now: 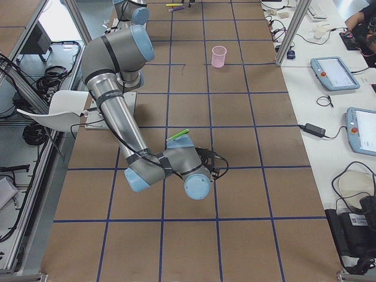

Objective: Insert purple and pink pens into pink cup

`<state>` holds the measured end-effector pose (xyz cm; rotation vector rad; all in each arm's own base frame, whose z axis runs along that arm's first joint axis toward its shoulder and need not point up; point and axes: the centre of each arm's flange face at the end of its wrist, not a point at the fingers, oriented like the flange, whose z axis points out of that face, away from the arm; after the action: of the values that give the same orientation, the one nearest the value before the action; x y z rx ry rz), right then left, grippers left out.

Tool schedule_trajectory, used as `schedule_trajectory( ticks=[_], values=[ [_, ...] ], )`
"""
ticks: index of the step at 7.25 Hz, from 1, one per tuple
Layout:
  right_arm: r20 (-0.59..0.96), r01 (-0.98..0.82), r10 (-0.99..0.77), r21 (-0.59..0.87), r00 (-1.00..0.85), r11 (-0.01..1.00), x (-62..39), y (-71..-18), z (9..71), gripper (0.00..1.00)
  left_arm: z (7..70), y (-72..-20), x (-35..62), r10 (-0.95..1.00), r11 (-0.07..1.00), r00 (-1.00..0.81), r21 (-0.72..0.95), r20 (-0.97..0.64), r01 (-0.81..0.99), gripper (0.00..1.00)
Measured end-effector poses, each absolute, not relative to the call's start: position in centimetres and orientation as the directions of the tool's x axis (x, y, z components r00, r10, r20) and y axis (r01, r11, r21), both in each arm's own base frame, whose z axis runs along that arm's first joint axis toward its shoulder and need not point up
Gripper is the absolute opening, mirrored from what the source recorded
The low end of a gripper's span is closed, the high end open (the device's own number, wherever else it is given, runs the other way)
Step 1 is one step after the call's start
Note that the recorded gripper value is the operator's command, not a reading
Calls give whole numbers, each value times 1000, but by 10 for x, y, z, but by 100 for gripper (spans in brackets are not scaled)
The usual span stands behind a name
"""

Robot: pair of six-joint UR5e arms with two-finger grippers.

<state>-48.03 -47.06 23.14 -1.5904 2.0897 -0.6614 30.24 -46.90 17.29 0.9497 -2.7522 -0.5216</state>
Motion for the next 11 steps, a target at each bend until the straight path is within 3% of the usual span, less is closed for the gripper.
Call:
schedule_trajectory(
  ticks=[3,6,9,10,11],
  values=[
    [-82,-706,-979,-681,-187,192,-465,-461,167,98,165,-469,304,-608,745,-791,389,63,-542,81],
    [-62,-696,-990,-705,-129,135,-455,-454,148,93,164,-462,311,-597,745,-801,400,43,-534,67],
    [-80,-691,-991,-711,-106,131,-452,-450,131,92,158,-457,310,-594,740,-804,421,42,-525,67],
    [-85,-689,-991,-712,-103,132,-452,-449,128,80,156,-456,309,-597,736,-801,427,44,-525,63],
    [-87,-688,-991,-713,-102,133,-452,-449,126,57,155,-456,309,-595,737,-802,428,46,-522,55]
  ],
)
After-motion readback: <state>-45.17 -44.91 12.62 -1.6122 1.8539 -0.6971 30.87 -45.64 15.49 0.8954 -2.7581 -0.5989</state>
